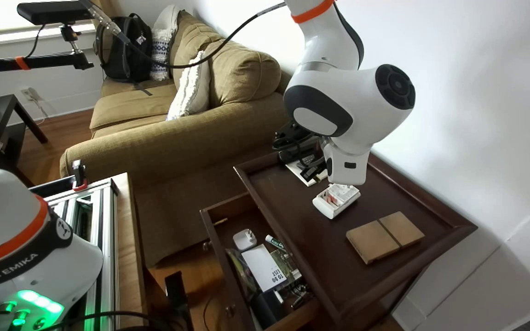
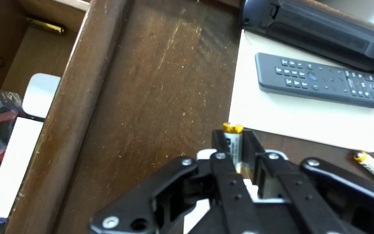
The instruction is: Lift the battery and put it in the white remote
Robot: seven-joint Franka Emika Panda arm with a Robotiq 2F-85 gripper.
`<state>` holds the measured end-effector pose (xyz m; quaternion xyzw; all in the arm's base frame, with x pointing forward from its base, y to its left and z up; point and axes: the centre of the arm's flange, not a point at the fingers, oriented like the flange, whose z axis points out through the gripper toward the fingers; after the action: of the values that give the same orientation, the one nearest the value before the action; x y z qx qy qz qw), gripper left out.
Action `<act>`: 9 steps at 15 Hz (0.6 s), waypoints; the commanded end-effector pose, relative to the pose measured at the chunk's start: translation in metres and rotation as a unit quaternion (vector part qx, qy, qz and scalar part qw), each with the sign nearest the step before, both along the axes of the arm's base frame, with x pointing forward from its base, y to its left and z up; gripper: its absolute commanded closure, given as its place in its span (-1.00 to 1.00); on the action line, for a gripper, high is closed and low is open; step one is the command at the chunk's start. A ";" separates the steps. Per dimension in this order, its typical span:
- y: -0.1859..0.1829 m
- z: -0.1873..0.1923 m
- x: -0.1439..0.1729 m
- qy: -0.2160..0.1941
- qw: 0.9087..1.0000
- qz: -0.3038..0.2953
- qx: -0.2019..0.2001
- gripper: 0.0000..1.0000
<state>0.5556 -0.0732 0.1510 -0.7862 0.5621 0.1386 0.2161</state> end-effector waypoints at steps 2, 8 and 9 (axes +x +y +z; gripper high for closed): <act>-0.014 -0.015 0.006 0.037 0.998 -0.041 0.033 0.92; -0.029 -0.029 0.015 0.063 0.995 -0.067 0.040 0.92; -0.030 -0.032 0.017 0.066 0.995 -0.069 0.041 0.92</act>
<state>0.5591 -0.0983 0.1300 -0.7401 0.6120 0.1820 0.2114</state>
